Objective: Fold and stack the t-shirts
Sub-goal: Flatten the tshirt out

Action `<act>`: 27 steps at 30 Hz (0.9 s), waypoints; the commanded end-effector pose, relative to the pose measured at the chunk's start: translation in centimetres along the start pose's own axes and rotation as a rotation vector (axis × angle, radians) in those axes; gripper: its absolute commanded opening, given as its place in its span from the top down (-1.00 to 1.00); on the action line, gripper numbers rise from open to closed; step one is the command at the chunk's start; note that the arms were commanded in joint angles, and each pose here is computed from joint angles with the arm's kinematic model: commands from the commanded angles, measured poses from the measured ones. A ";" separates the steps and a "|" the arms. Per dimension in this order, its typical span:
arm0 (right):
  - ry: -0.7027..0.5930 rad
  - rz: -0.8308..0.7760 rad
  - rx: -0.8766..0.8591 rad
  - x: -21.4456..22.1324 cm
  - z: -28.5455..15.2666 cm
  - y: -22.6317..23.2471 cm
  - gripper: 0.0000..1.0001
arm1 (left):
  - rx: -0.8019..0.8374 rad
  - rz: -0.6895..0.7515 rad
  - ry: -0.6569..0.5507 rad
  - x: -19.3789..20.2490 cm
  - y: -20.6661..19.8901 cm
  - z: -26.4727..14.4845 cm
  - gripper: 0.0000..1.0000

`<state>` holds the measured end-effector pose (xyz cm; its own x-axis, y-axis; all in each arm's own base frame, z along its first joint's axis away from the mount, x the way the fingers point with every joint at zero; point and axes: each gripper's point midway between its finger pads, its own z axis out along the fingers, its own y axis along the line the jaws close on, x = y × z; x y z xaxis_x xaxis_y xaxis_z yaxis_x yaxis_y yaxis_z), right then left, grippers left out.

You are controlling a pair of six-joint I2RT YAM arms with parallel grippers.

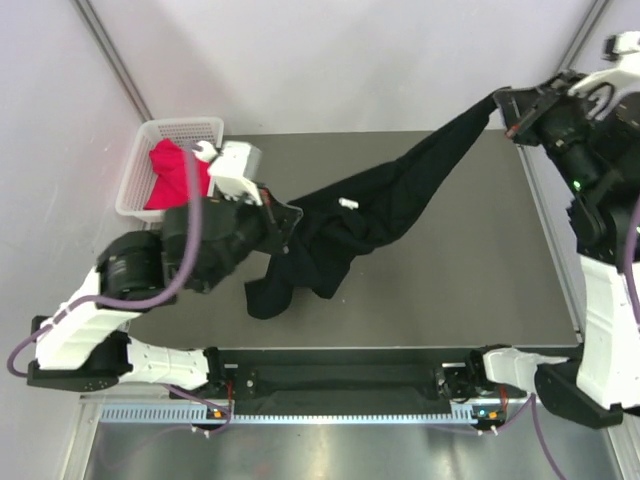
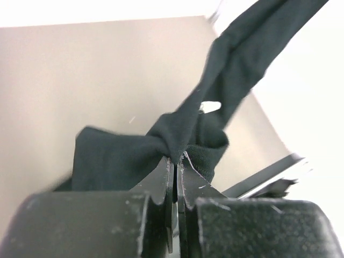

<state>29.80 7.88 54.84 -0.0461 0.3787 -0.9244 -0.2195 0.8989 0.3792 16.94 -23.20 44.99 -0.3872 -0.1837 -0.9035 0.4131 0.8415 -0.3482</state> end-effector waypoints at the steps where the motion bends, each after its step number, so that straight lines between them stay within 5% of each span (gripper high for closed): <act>1: -0.319 0.015 -0.122 -8.6 -6.5 3.6 1.00 | 0.191 -0.056 -0.185 -6.8 -2.5 -3.2 1.00; 5: -0.412 -0.017 -0.044 -10.6 -8.2 2.4 1.00 | 0.109 0.064 -0.156 -5.4 -2.6 -0.6 1.00; 8: -0.350 -0.046 0.040 -9.0 -5.3 0.5 1.00 | -0.027 0.162 -0.135 -4.1 -1.0 2.7 1.00; 10: -0.314 -0.062 0.067 -7.7 -3.3 -0.4 1.00 | 0.024 0.179 -0.041 -1.6 -0.5 5.9 1.00; 12: -0.250 -0.070 0.113 -5.0 -0.3 -2.1 1.00 | -0.013 0.077 -0.034 -2.5 4.3 9.9 1.00; 13: -0.227 -0.078 0.132 -3.9 1.5 -2.9 1.00 | 0.024 0.062 0.056 0.5 5.1 12.2 1.00; 19: -0.055 -0.113 0.263 3.2 10.3 -9.1 1.00 | -0.018 -0.083 0.176 3.9 14.9 23.3 1.00; 23: 0.059 -0.102 0.328 7.8 15.8 -14.0 0.99 | -0.183 -0.056 0.274 6.4 21.1 29.7 1.00; 24: 0.081 -0.097 0.342 8.6 16.8 -15.1 0.98 | -0.196 -0.049 0.234 3.9 21.1 30.8 0.98; 26: 0.135 -0.082 0.379 10.6 19.4 -17.9 0.96 | -0.303 -0.061 0.351 7.3 24.6 33.7 0.75; 27: 0.152 -0.080 0.386 11.3 20.2 -18.5 0.95 | -0.326 -0.048 0.295 4.8 24.7 34.4 0.16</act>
<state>51.44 1.97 33.14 -0.3308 0.2845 -0.8998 0.1546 0.9569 0.2457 50.26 -21.18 18.43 -0.7310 -0.0869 -0.6768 0.1371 0.9529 -0.2704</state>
